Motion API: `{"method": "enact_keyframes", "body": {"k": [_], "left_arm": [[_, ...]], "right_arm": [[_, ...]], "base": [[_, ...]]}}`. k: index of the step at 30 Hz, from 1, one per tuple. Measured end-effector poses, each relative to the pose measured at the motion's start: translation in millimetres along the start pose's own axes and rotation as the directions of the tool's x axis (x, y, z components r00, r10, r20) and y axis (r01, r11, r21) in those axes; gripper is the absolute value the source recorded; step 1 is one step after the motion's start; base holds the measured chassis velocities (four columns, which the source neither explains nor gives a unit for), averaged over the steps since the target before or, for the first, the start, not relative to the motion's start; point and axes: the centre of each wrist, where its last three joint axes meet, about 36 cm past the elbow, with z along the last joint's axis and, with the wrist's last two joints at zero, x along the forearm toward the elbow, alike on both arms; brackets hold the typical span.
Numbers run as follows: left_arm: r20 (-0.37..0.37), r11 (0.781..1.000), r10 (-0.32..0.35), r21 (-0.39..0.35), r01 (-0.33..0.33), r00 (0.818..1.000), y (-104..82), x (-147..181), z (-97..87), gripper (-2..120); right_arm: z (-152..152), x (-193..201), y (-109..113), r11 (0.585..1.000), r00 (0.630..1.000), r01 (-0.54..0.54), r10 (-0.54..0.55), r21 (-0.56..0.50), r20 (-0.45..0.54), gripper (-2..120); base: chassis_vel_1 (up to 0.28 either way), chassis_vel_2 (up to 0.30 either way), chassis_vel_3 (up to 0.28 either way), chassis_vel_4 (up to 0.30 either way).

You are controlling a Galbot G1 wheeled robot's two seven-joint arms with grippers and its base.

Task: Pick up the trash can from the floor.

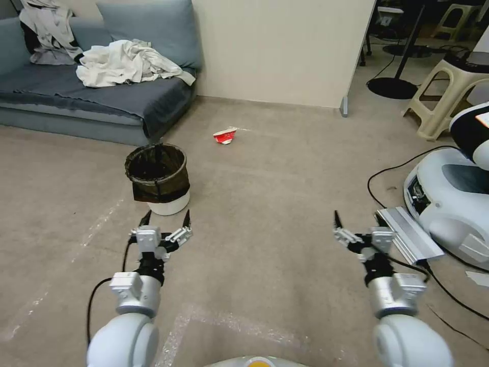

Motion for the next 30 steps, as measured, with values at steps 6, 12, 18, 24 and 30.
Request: {"method": "enact_keyframes", "body": {"k": [6,12,18,24,30], "left_arm": [[0.047,1.000,0.014,-0.010,-0.013,0.999,-0.7,16.4,-4.5,100],[0.052,1.000,0.018,-0.008,-0.018,0.998,0.8,17.4,8.5,100],[0.044,1.000,0.010,-0.009,-0.010,0.999,1.6,17.6,11.5,100],[0.039,1.000,0.000,-0.008,0.000,0.999,2.3,19.1,12.5,100],[0.035,1.000,-0.005,-0.007,0.005,0.999,2.0,20.0,13.0,100]], "right_arm": [[-33.0,23.6,-8.8,0.999,0.997,0.010,-0.007,-0.042,0.075,100],[-23.3,23.5,-11.9,0.997,0.990,0.042,-0.033,-0.058,0.140,100],[-17.9,21.0,-12.7,0.997,0.987,0.054,-0.045,-0.056,0.154,100],[-14.3,18.2,-14.2,0.997,0.986,0.062,-0.053,-0.054,0.159,100],[-12.7,16.9,-14.2,0.996,0.985,0.070,-0.061,-0.053,0.160,100]], "base": [[0.000,0.000,0.000,0.000],[0.000,0.000,0.000,0.000],[0.000,0.000,0.000,0.000],[0.004,0.018,0.006,0.006],[0.024,0.015,0.036,0.032]]}}
